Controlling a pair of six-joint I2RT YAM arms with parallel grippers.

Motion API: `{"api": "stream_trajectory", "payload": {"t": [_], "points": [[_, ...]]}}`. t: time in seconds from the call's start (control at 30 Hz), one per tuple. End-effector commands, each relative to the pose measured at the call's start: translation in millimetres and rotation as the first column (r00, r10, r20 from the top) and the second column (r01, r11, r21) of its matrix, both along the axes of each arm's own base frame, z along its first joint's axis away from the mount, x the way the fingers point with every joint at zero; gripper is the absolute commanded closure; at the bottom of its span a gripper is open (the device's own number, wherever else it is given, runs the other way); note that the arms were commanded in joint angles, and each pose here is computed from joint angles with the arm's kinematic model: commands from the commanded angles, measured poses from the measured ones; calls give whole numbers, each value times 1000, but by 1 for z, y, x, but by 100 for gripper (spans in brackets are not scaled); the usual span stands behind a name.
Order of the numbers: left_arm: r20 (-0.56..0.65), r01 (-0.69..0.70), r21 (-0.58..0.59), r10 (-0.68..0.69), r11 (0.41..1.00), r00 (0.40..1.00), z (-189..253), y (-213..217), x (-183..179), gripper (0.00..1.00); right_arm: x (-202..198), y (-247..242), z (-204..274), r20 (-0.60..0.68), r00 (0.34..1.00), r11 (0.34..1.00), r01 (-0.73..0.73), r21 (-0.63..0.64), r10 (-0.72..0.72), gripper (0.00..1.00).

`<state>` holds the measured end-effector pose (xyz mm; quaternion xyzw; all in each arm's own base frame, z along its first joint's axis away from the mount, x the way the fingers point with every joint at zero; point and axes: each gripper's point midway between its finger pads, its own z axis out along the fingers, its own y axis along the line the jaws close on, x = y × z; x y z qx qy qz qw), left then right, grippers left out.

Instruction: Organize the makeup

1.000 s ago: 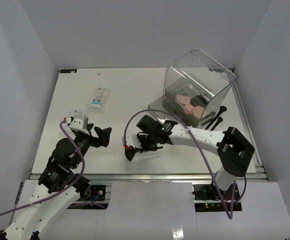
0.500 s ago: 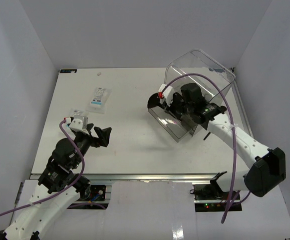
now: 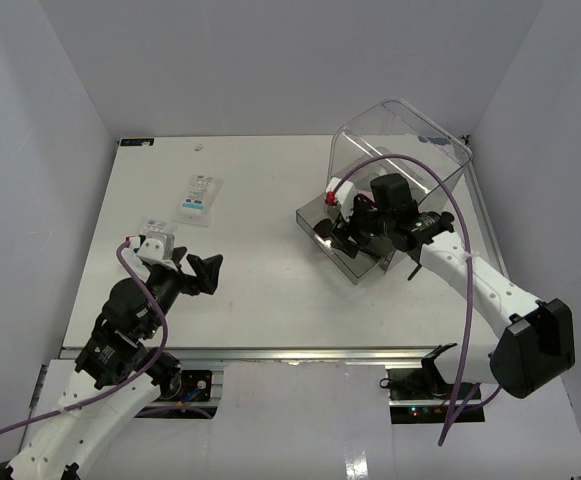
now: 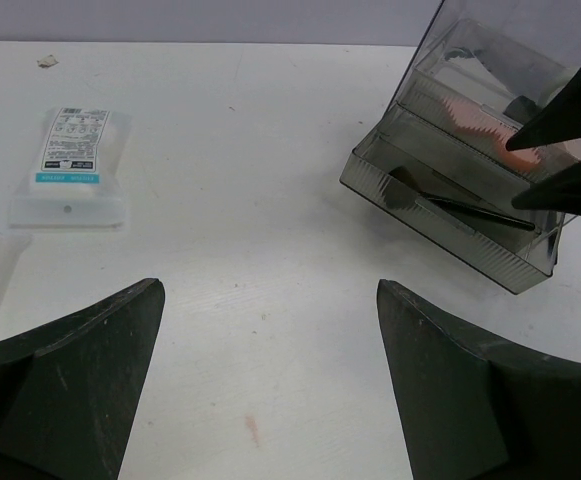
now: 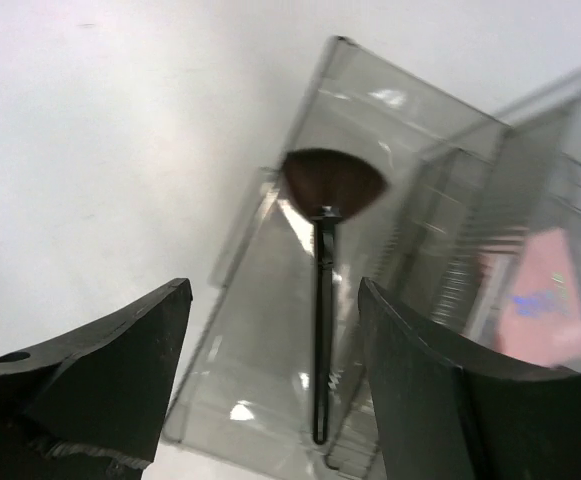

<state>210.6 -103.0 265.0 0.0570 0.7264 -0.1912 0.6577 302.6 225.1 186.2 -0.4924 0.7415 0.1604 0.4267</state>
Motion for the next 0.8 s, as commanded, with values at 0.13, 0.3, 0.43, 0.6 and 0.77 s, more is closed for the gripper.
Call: {"api": "stream_trajectory", "payload": {"t": [0.13, 0.3, 0.43, 0.6, 0.77], "points": [[27, 22, -21, -22, 1000, 999, 7, -2, -4, 2, -115, 0, 44, -36, 864, 849, -484, 214, 502, 28], [41, 37, -28, -35, 999, 999, 10, -3, -7, 2, -104, -61, 21, -56, 961, 952, -259, 161, 271, 29], [56, 50, -39, -47, 998, 997, 14, -4, -9, 2, -94, -125, -5, -123, 992, 992, -13, 124, 28, 30], [75, 62, -49, -58, 997, 995, 18, -4, -13, 2, -88, -182, -24, -171, 972, 982, 174, 69, -160, 29], [88, 78, -53, -74, 995, 993, 21, -5, -16, 2, -79, -226, -29, -268, 912, 930, 350, 111, -311, 32]]}}
